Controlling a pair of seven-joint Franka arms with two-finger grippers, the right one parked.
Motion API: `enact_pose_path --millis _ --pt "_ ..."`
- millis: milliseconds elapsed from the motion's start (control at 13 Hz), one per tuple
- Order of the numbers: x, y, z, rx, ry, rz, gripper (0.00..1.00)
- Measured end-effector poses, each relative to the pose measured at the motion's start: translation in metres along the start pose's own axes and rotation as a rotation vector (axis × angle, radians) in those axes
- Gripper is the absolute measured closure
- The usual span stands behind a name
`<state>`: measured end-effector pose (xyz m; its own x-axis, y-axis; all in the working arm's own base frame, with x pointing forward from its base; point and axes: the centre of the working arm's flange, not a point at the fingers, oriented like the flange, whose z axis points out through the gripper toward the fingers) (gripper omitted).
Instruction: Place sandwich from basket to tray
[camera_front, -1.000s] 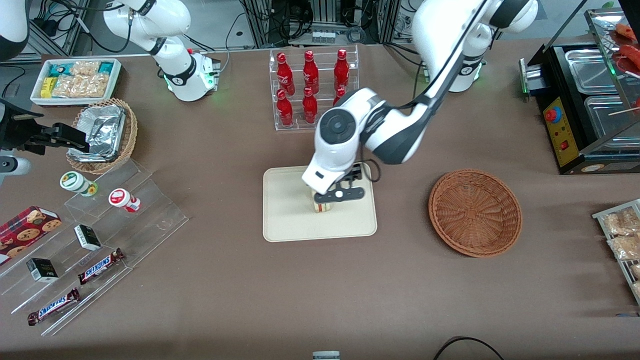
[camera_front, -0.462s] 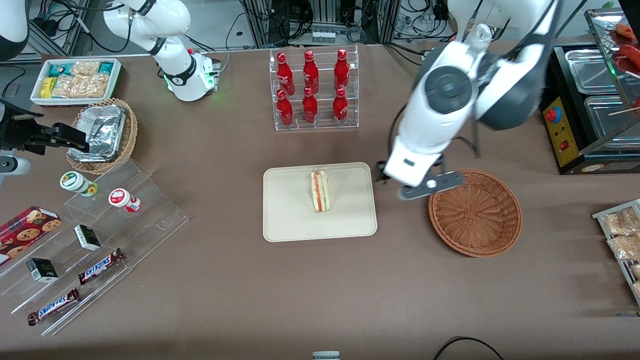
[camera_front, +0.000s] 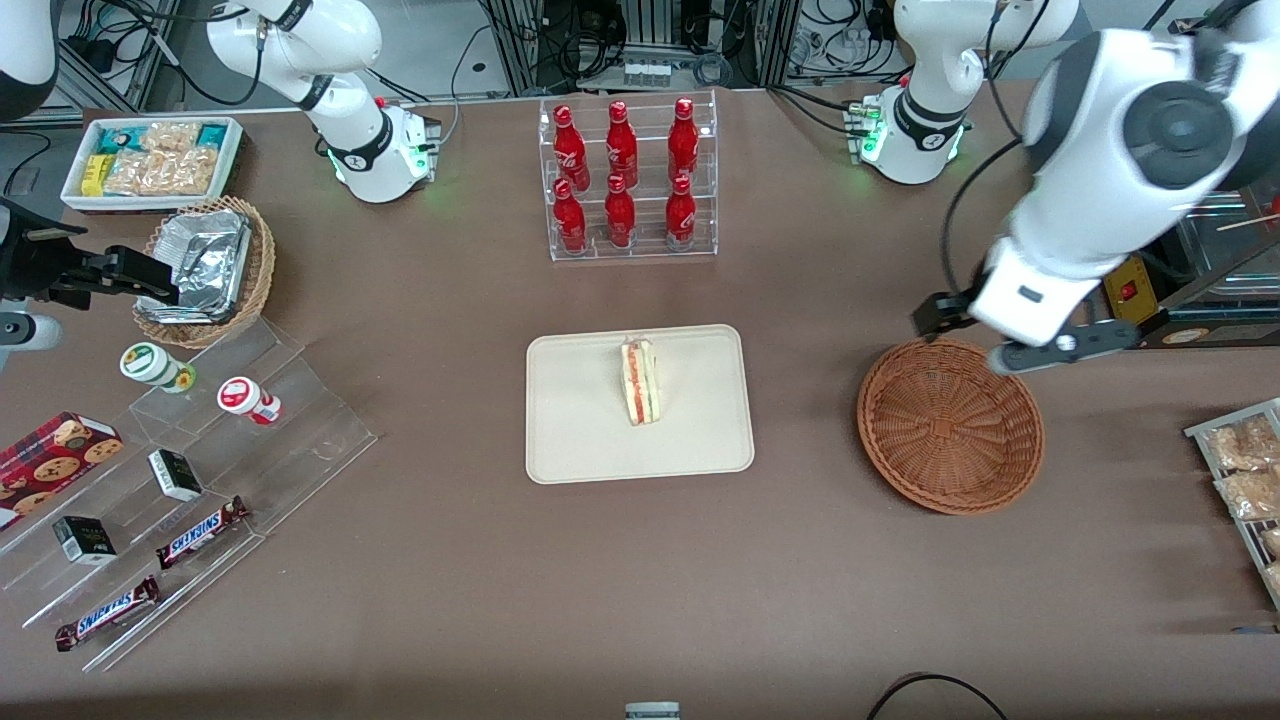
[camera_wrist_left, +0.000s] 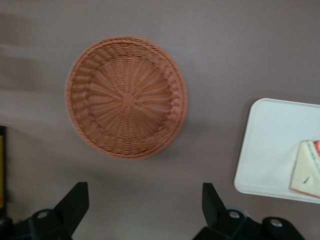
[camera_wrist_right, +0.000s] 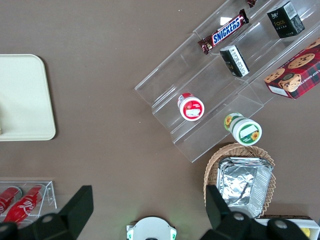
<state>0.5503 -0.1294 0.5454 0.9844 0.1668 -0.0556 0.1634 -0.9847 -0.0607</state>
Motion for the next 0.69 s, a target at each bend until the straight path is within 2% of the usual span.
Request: enact_pose_path --millis 385,692 --pt "-0.003 -0.044 -0.017 0.007 -0.011 0.051 0.00" --pt "-0.003 -0.054 -0.024 0.004 -0.001 0.052 0.00"
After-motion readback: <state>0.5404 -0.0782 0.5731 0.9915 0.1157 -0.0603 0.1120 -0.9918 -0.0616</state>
